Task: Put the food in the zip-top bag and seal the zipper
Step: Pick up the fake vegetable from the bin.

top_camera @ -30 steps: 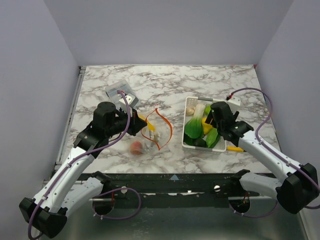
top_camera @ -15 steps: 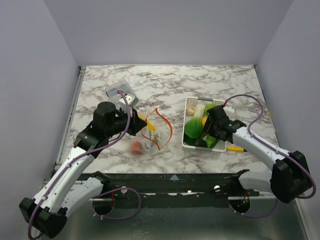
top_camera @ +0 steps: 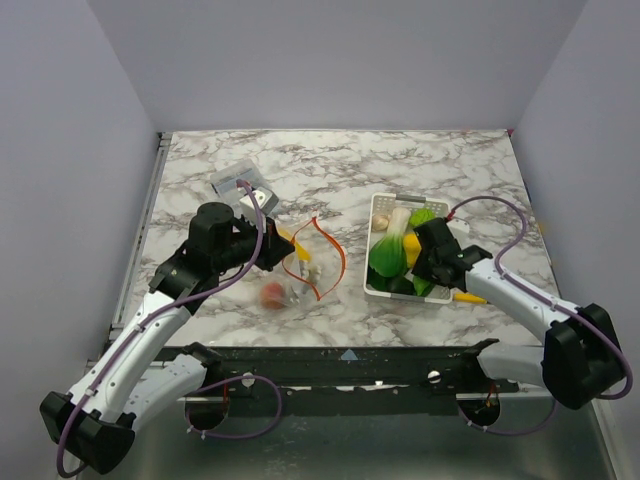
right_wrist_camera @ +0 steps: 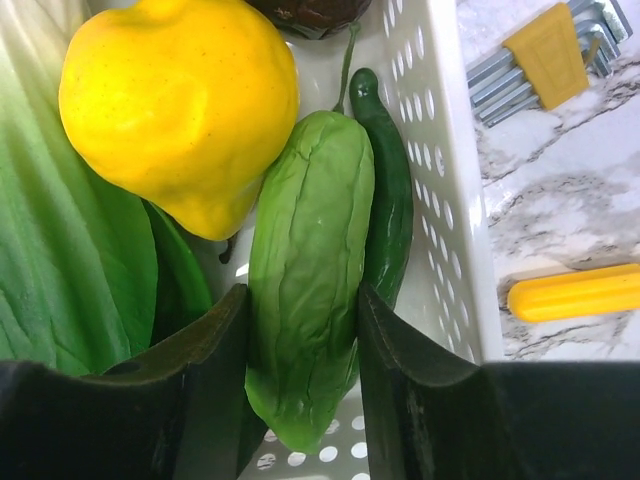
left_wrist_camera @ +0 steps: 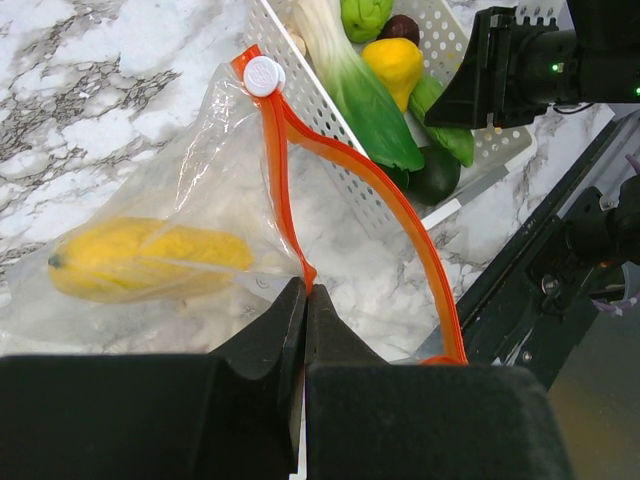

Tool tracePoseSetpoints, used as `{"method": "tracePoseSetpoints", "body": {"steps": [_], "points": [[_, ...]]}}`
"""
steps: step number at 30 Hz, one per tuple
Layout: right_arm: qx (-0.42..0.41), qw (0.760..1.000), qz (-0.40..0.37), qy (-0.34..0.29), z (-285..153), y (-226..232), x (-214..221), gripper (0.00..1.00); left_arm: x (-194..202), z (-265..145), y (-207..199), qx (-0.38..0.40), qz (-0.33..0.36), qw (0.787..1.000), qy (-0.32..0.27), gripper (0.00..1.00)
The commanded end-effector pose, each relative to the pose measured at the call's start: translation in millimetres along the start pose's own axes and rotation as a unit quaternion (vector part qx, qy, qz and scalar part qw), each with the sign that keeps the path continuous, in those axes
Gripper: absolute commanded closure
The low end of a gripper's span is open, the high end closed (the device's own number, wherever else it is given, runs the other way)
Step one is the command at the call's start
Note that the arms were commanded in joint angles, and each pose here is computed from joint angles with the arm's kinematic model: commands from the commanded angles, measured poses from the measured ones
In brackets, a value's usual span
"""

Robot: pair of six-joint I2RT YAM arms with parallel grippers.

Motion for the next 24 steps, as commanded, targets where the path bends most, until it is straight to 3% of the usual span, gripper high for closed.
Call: {"method": "tracePoseSetpoints", "body": {"steps": [1,9,12,16,20,24], "points": [[-0.012,1.000,0.012,-0.024,-13.5,3.0,-13.2,0.64,-3.3,0.1,1.6,-0.004,0.004,1.000,-0.003,1.00],[-0.078,0.994,0.031,-0.075,-52.9,7.3,-37.2,0.77,-3.4,0.3,1.4,-0.003,0.005,1.000,-0.003,1.00],[-0.136,0.987,0.020,-0.088,-68.3,12.2,-41.3,0.83,-3.1,0.2,1.6,-0.004,0.005,1.000,-0.003,1.00],[-0.235,0.966,0.008,-0.105,-84.0,21.9,-40.2,0.84,-3.3,-0.1,0.7,-0.001,0.004,1.000,-0.003,1.00],[-0.366,0.926,-0.020,-0.089,-104.1,41.1,-32.9,0.86,-3.6,-0.2,0.9,-0.002,0.005,1.000,-0.003,1.00],[-0.522,0.851,-0.055,-0.031,-125.2,67.0,-17.6,0.87,-3.2,0.0,0.4,0.001,0.004,1.000,-0.002,1.00]]}}
Point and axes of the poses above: each gripper's point midway between its finger pads, its own z axis out along the fingers, its own y axis along the line the jaws close on, x = y × z, the point moved 7 cm from there along -z, back along the fingers, and after that the axes turned 4 degrees about z, right-handed, at the moved point
